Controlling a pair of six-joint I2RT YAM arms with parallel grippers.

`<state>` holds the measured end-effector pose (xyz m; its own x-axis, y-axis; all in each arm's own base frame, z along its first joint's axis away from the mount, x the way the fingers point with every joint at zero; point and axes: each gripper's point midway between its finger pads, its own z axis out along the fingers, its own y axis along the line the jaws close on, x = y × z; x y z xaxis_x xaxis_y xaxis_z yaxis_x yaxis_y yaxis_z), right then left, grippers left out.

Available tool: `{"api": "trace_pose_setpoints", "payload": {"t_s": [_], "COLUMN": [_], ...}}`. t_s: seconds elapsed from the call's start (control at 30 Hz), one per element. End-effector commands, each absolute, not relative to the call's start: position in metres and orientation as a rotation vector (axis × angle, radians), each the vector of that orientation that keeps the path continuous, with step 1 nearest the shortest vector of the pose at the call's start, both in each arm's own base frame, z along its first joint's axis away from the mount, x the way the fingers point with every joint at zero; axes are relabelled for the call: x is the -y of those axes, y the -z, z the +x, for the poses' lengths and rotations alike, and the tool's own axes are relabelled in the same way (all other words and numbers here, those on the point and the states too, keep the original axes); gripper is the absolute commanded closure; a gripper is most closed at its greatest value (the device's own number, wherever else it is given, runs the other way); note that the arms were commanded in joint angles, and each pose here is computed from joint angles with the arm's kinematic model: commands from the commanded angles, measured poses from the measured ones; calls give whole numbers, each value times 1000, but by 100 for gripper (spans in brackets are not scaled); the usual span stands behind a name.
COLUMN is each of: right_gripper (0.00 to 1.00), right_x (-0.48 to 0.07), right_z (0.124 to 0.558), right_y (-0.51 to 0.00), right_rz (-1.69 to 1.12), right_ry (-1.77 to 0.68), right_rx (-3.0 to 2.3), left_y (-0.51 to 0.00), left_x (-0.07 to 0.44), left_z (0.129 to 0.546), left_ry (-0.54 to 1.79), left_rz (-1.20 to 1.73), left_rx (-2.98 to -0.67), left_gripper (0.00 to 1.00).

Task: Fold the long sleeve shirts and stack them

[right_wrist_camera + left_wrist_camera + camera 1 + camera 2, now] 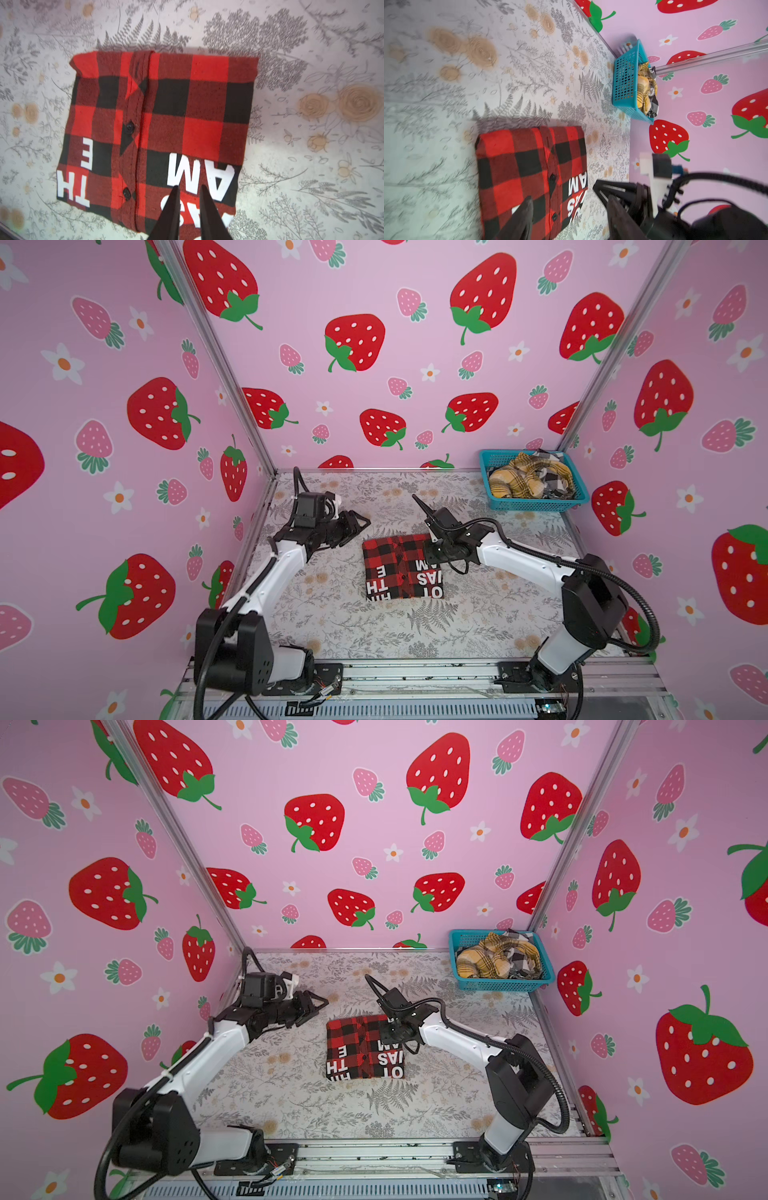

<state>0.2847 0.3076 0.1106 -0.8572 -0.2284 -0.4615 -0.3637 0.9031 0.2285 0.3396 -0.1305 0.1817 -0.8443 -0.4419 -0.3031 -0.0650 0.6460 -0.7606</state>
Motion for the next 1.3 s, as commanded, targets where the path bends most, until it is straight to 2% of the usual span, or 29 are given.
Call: {"api": "trace_pose_setpoints", "payload": {"t_s": [0.0,0.07,0.17,0.47,0.57,0.97,1.27], "right_gripper": [79,79,79,80,81,82,82], "right_x": [-304,-305,-304,-276,-269,-256,-256], "right_z": [292,294,295,289,287,285,283], "right_y": [-94,-87,-74,-13,-2,31,38], "right_rz": [-439,-432,-416,-322,-301,-297,-299], "right_ry": [-416,-445,-483,-442,-419,-359,-355], "right_rx": [-2674,-2688,-2712,-2858,-2888,-2987,-3010], "left_y": [-121,-117,-110,-54,-34,30,25], "left_x": [115,117,110,118,121,152,179], "left_z": [298,291,285,283,282,287,312], "left_ry": [1180,1313,1272,1331,1320,1339,1520], "left_rz": [-615,-670,-719,-826,-884,-972,-913], "left_rx": [-2572,-2519,-2484,-2536,-2559,-2651,-2547], "left_gripper": [41,38,25,16,0,2,11]}}
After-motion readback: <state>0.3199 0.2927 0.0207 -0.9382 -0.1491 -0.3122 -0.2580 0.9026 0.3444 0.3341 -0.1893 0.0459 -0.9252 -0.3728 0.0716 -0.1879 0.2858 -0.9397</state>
